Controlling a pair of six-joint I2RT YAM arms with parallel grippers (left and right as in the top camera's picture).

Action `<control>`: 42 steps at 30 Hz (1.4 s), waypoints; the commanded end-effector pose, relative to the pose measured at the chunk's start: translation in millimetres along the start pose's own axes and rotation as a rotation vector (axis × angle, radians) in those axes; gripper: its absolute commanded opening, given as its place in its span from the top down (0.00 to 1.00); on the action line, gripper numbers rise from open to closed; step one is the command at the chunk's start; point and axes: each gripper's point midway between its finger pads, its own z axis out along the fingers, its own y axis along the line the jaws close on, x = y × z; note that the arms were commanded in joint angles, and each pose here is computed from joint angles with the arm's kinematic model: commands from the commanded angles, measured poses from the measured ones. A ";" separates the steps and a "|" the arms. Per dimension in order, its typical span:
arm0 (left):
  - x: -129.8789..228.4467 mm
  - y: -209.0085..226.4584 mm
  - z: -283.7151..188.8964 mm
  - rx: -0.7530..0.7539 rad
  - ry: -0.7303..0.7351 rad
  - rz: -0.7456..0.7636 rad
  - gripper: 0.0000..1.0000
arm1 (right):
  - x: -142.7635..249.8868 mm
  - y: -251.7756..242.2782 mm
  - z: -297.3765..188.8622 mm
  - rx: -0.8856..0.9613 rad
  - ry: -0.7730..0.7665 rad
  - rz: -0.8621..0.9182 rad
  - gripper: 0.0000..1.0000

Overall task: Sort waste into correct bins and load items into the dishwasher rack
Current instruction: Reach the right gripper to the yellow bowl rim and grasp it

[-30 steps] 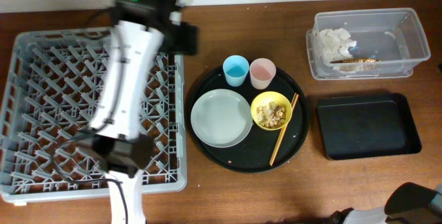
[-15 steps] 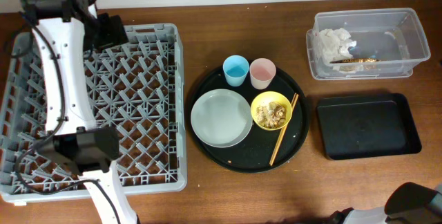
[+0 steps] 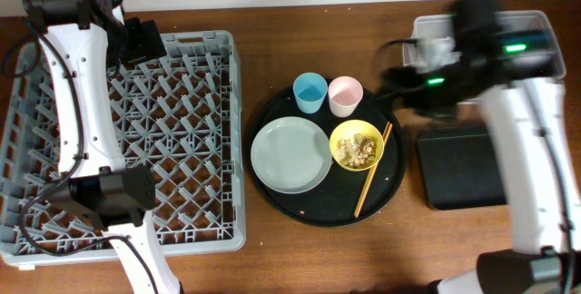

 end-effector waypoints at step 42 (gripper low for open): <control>-2.4 -0.4 -7.4 0.012 -0.021 -0.013 0.01 | 33.8 -2.6 221.7 0.414 0.051 0.027 0.90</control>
